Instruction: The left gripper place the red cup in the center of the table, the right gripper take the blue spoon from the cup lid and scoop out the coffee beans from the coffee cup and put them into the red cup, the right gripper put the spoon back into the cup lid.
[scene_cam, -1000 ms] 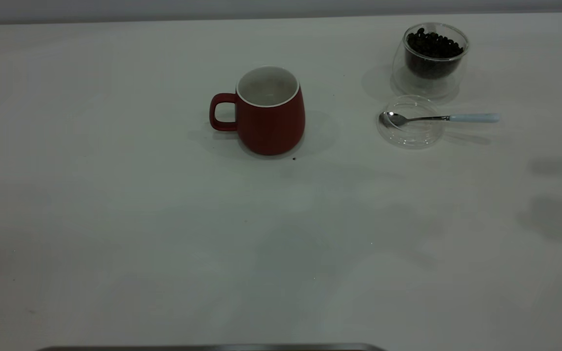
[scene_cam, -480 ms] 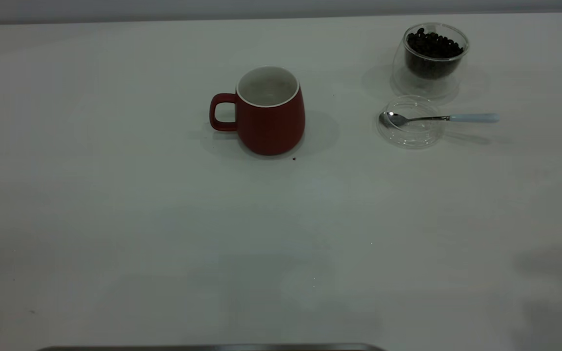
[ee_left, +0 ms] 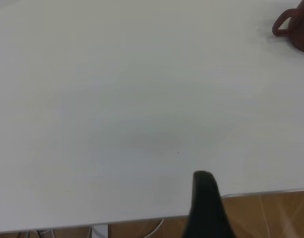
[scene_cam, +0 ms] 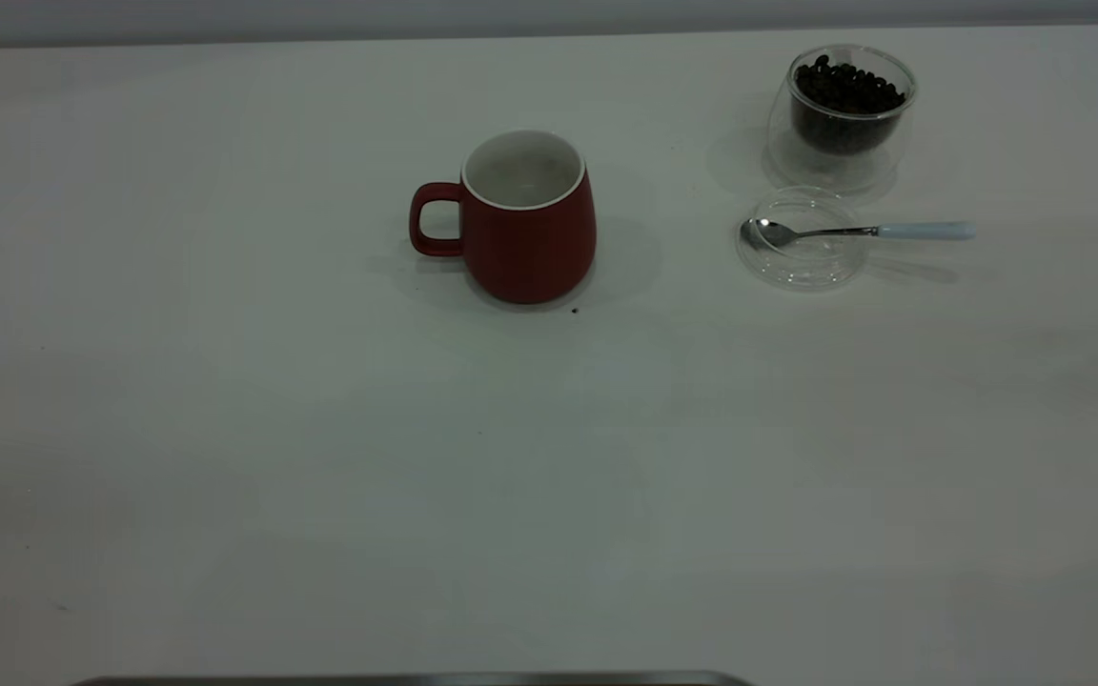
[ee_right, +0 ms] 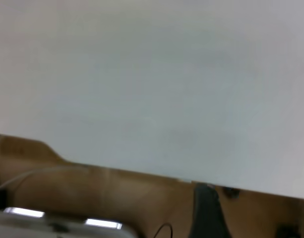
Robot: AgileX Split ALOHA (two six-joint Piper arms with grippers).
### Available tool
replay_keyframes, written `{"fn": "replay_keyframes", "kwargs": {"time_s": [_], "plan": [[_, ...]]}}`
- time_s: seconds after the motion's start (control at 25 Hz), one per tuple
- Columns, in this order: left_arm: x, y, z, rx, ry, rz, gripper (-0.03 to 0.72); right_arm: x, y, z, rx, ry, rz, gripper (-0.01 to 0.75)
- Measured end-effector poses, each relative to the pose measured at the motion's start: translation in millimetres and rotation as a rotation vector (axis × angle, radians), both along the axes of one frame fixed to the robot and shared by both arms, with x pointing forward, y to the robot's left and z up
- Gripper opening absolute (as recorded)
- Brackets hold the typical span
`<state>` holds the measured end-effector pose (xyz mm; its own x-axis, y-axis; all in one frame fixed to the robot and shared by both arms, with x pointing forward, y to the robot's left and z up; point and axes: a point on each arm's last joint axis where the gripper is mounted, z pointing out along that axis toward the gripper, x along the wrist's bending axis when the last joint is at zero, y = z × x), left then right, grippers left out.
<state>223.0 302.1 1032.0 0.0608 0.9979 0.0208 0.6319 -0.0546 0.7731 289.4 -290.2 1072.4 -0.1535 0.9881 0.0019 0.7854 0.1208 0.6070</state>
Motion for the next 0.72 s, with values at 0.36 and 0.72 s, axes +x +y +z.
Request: {"fn": "replay_keyframes", "kwargs": {"time_s": [0.36, 0.72], "plan": [[0.0, 0.0, 0.0, 0.0, 0.0, 0.0, 0.586, -49.4, -4.6, -32.0, 0.01, -0.282, -0.046, 0.548], [0.0, 0.0, 0.0, 0.001, 0.0, -0.001, 0.586, -52.5, -4.4, -34.4, -0.01, -0.325, -0.188, 0.548]]}}
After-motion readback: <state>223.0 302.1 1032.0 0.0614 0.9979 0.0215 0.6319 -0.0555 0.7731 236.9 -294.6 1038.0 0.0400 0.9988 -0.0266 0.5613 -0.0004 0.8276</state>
